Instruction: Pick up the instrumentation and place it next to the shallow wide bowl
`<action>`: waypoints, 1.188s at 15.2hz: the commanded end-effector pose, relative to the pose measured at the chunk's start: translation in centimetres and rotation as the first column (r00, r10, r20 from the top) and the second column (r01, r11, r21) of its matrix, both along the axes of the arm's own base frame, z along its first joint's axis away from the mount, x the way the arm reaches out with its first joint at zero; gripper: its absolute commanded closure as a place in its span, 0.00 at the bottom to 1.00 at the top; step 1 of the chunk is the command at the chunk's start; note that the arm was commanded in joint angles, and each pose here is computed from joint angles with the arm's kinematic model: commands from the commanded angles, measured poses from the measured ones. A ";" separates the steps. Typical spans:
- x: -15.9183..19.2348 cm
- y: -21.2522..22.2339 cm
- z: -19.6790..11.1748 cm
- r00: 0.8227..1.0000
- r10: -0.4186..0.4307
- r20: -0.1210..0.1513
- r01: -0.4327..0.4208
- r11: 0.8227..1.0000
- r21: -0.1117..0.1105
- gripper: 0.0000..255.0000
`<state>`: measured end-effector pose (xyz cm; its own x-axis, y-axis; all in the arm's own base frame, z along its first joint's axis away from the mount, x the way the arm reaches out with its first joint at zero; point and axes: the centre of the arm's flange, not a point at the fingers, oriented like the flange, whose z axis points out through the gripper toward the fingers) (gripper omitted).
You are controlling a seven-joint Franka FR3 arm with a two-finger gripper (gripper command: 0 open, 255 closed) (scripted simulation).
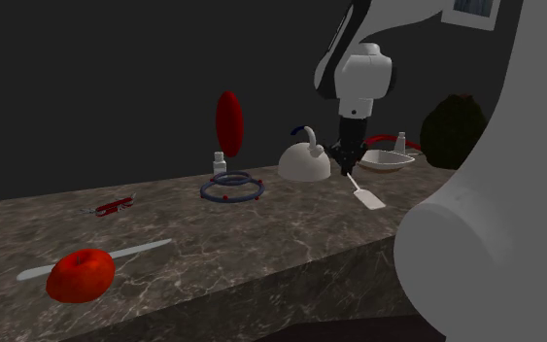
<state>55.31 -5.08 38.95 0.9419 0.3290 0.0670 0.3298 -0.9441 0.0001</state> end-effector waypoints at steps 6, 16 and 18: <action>0.2 0.0 -3.8 1.000 0.000 -0.001 0.000 1.000 0.000 1.00; 0.2 0.0 -4.0 1.000 0.000 -0.001 0.000 1.000 0.000 0.00; 0.3 -0.1 -3.9 1.000 0.000 -0.001 0.000 1.000 0.000 0.00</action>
<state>55.58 -5.14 35.08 0.9419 0.3292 0.0670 0.3299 -0.9440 0.0001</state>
